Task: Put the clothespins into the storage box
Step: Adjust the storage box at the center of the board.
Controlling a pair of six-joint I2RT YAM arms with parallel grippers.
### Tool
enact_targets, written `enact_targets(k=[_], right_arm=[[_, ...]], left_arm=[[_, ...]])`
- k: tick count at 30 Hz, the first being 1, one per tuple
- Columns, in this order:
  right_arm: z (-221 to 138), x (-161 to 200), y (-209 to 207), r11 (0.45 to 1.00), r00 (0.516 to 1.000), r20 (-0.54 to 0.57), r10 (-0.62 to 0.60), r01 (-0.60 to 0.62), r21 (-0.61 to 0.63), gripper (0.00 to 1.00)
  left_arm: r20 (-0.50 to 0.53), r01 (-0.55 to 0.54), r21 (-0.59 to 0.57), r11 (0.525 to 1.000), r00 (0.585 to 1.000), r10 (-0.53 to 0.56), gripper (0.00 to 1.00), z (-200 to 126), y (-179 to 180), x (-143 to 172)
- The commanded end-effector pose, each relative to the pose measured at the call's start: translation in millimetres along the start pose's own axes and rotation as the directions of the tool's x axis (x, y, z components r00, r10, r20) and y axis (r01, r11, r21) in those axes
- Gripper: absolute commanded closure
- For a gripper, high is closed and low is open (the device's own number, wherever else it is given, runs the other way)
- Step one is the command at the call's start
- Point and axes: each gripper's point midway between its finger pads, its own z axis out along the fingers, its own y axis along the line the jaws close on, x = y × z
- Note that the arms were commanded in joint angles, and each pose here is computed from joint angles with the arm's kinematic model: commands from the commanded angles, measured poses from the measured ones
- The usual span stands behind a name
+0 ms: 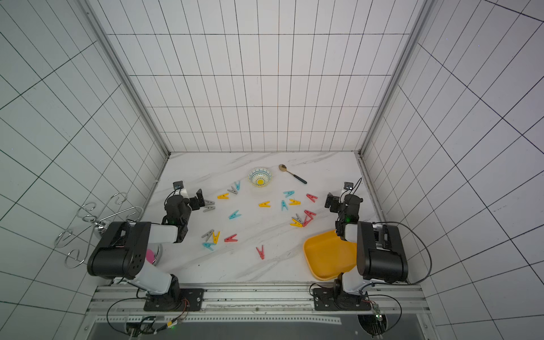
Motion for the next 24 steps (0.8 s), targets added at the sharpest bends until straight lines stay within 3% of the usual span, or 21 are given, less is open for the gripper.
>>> enact_targets(k=[1, 24], right_arm=[[-0.8, -2.9, 0.1, 1.0, 1.0, 0.012, -0.008, 0.008, -0.005, 0.01], [-0.2, -2.4, 0.0, 1.0, 1.0, 0.009, -0.006, 0.006, -0.005, 0.01]], left_arm=[[0.03, -0.001, 0.011, 1.0, 1.0, 0.0, 0.01, 0.5, -1.9, -13.5], [0.011, 0.026, 0.026, 0.999, 1.0, -0.027, 0.01, 3.6, 1.6, -13.2]])
